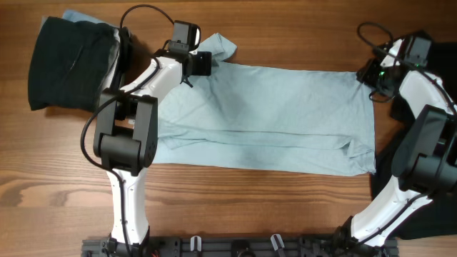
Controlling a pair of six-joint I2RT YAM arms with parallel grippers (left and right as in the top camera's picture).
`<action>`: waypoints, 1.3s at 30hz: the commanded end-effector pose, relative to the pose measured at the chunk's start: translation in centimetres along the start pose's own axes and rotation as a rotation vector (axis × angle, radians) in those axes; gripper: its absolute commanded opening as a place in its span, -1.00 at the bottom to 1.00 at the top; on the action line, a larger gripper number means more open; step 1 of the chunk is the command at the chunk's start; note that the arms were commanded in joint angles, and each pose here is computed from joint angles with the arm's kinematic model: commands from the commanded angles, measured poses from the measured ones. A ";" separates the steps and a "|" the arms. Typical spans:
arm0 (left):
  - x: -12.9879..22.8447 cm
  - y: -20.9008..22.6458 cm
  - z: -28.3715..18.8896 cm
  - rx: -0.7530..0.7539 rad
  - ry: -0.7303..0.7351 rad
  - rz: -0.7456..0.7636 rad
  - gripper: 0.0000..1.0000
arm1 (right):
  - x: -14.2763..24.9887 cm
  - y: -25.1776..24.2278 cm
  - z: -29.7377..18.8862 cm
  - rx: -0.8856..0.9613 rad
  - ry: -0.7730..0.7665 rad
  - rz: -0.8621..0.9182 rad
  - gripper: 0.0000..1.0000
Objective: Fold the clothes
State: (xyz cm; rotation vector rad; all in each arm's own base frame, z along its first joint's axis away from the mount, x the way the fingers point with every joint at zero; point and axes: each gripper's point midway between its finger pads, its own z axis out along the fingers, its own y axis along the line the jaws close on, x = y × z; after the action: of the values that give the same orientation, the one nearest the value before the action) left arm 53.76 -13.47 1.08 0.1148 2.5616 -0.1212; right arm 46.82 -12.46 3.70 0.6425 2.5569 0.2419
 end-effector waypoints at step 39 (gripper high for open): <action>-3.8 -3.1 0.4 0.178 -0.166 0.090 0.11 | -0.9 2.6 -4.3 -0.066 -0.019 -0.017 -0.91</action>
State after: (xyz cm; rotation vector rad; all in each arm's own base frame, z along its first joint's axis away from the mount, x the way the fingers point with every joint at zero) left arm 57.28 -15.81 5.25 0.1939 2.3420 -0.2427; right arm 46.48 -11.47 7.62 0.6189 2.5284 0.2918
